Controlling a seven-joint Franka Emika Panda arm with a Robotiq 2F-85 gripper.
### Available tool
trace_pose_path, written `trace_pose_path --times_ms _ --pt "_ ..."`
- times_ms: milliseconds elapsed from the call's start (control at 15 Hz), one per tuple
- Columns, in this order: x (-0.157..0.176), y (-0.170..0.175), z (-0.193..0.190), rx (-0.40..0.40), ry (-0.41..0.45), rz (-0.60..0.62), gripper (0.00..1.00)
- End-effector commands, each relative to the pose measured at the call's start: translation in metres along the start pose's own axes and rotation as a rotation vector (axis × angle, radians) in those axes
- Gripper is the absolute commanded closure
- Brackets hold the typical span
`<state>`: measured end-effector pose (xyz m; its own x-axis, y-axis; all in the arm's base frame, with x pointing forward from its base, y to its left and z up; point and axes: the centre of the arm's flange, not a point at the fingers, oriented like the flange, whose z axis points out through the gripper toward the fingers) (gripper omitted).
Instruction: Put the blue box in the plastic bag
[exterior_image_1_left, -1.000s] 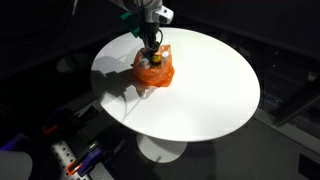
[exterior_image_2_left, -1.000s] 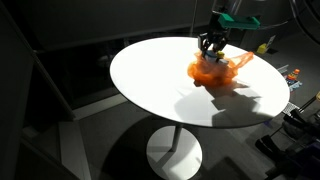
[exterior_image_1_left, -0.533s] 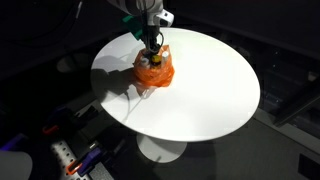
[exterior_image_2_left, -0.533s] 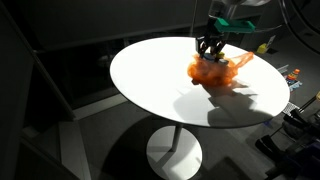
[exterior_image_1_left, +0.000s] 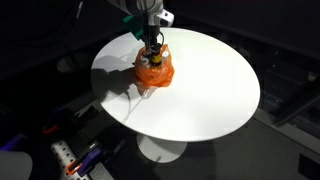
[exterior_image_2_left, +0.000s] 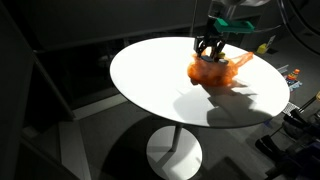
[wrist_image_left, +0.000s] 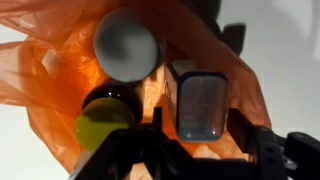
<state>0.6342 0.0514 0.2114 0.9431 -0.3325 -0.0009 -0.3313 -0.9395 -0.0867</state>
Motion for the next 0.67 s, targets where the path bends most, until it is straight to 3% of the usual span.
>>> trace_pose_path --times_ms 0,600 --pt "0.001 -0.002 -0.008 0.001 -0.005 -0.029 0.01" --pt "-0.011 0.000 -0.045 0.029 0.007 -0.081 0.00"
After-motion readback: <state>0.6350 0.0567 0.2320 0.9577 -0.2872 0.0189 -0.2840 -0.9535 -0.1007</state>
